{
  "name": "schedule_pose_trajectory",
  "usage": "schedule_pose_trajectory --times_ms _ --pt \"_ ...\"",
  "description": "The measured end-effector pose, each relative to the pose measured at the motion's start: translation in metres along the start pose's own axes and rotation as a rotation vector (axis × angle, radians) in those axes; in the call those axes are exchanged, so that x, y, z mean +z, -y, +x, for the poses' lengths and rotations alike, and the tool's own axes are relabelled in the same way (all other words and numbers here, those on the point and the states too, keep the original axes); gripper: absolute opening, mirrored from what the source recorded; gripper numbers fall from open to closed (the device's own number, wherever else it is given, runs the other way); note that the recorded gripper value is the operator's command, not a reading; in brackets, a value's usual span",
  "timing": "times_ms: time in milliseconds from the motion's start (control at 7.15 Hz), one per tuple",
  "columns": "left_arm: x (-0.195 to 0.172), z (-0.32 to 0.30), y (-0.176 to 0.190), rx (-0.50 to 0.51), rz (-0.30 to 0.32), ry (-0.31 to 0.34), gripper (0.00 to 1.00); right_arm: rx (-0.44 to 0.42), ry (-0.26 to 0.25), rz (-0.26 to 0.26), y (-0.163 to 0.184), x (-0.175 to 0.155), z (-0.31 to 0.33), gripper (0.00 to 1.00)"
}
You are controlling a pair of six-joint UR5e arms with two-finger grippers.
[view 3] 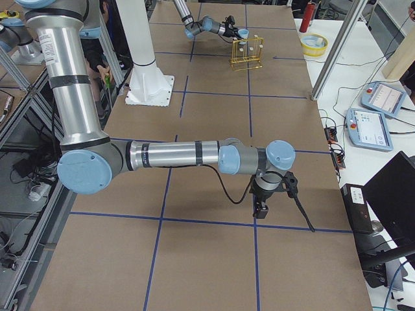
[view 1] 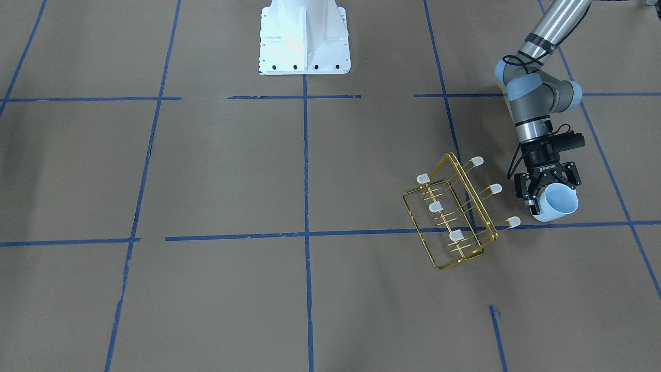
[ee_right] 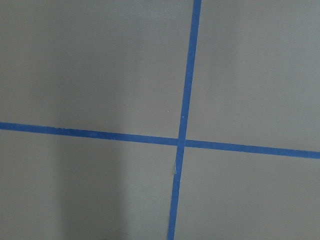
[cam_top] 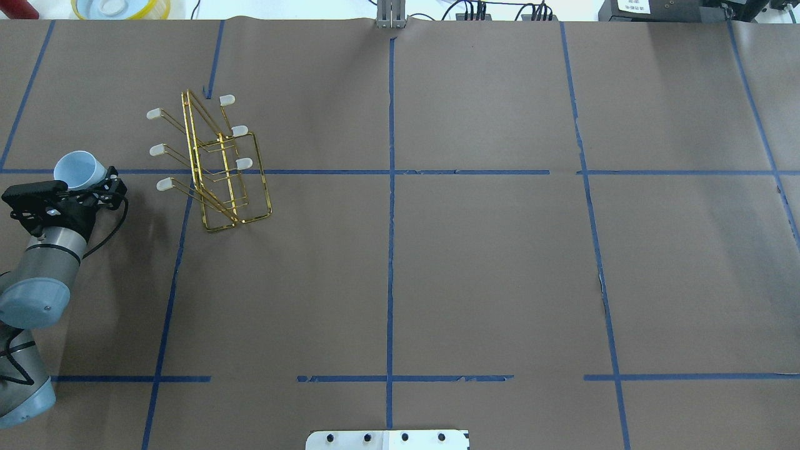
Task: Hang cup on cup holder
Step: 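Lift the light blue cup with the left gripper and tilt it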
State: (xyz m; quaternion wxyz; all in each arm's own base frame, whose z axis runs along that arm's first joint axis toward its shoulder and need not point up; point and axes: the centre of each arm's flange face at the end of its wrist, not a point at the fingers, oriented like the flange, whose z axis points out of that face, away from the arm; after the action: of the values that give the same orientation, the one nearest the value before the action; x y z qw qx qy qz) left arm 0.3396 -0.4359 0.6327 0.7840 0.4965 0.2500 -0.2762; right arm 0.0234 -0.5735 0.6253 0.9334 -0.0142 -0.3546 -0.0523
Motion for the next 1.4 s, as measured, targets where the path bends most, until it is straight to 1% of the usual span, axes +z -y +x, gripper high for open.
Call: schedule_pose_trajectory --times_ms 559,699,978,1118,1398 --pt "0.001 0.002 -0.002 -0.013 -0.006 -0.006 0.96 0.0 0.0 0.0 0.0 0.0 0.0 1.0" --pt "0.002 0.002 -0.004 -0.013 -0.012 -0.008 0.94 0.0 0.0 0.0 0.0 0.0 0.0 1.0" --pt "0.002 0.003 -0.006 -0.023 -0.034 -0.017 0.85 0.0 0.0 0.0 0.0 0.0 0.0 1.0" --pt "0.002 0.003 -0.008 -0.038 -0.044 -0.02 0.76 0.0 0.0 0.0 0.0 0.0 0.0 1.0" --pt "0.002 0.002 -0.011 -0.049 -0.057 -0.02 0.39 0.0 0.0 0.0 0.0 0.0 0.0 1.0"
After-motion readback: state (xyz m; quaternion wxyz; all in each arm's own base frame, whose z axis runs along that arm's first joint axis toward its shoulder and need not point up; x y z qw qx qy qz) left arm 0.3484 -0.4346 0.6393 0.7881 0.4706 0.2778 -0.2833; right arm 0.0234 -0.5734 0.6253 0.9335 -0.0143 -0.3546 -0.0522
